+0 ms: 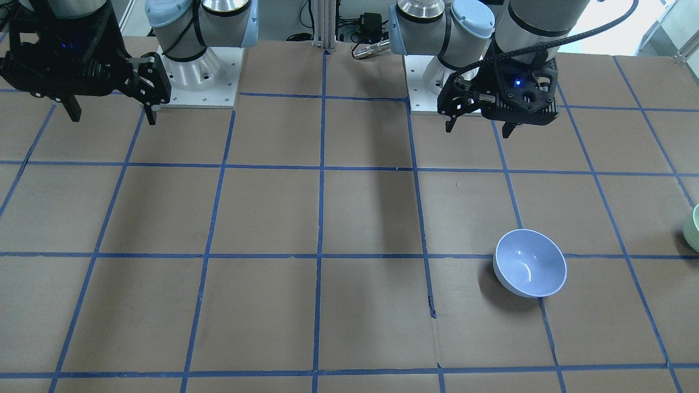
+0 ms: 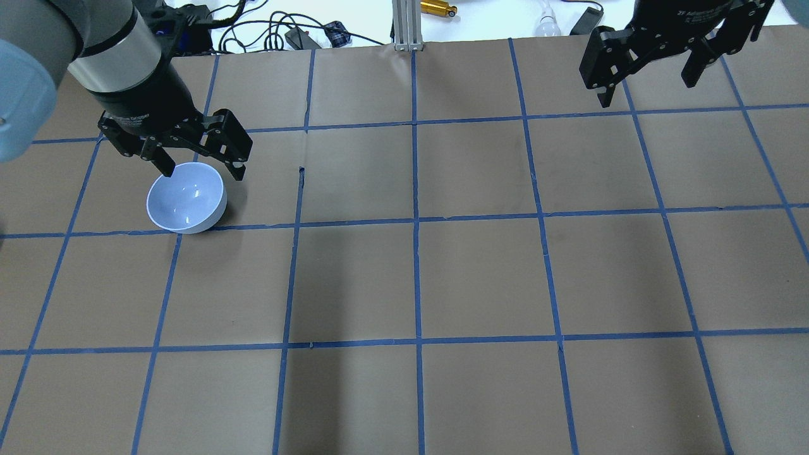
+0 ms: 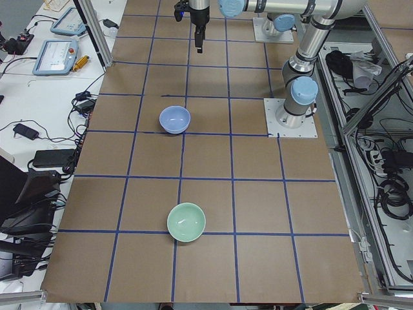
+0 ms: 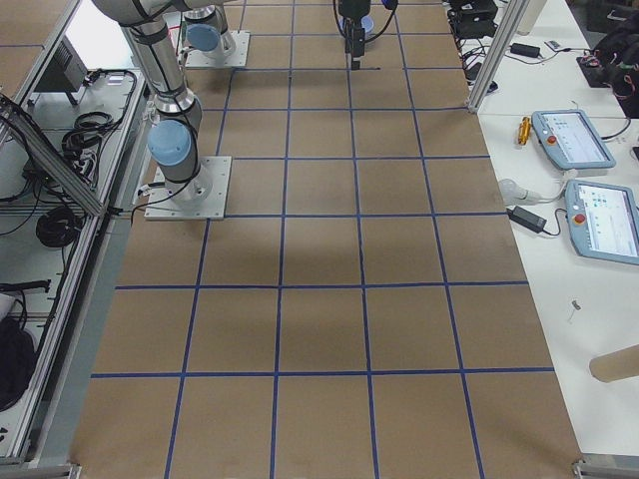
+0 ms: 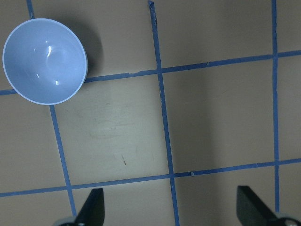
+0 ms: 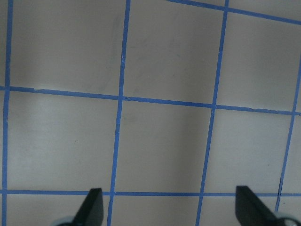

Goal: Stack green bowl on blue bowl
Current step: 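Raise the open left gripper away from the light blue bowl and withdraw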

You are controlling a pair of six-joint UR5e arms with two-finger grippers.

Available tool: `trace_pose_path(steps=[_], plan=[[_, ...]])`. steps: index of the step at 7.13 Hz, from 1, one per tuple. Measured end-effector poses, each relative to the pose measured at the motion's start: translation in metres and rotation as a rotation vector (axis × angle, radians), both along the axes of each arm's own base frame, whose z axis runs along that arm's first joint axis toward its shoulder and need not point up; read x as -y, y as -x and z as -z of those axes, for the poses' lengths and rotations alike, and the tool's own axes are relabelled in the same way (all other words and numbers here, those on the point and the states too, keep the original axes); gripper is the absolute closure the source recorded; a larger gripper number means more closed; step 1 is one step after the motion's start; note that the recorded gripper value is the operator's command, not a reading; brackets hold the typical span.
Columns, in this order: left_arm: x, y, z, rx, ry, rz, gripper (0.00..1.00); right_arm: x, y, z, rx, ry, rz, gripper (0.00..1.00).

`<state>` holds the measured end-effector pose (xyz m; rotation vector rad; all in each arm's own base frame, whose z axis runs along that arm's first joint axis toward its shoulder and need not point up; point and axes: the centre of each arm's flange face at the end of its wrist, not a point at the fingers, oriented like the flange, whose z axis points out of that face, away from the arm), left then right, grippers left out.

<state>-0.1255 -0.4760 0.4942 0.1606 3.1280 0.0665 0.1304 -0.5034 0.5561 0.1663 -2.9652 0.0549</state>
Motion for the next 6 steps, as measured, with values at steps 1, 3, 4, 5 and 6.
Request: trace_pose_path(steps=[1,3,4,5,6], plan=[[-0.0009,0.0000,-0.0006,0.000,-0.001,-0.003,0.00,0.0000,0.0000,0.0000,0.000,0.000,0.000,0.00],[-0.0028,0.0001,-0.0007,0.004,-0.007,-0.005,0.00,0.0000,0.0000,0.0000,0.000,0.000,0.000,0.00],[-0.0030,-0.0001,-0.0006,0.006,-0.008,-0.005,0.00,0.0000,-0.0001,0.0000,0.000,0.000,0.000,0.00],[-0.0033,0.0000,-0.0008,0.007,-0.007,-0.005,0.00,-0.0001,-0.0002,0.0000,0.000,0.000,-0.001,0.00],[-0.0039,0.0001,-0.0026,0.007,-0.003,-0.005,0.00,-0.0001,-0.0002,0.0000,0.000,0.000,-0.001,0.00]])
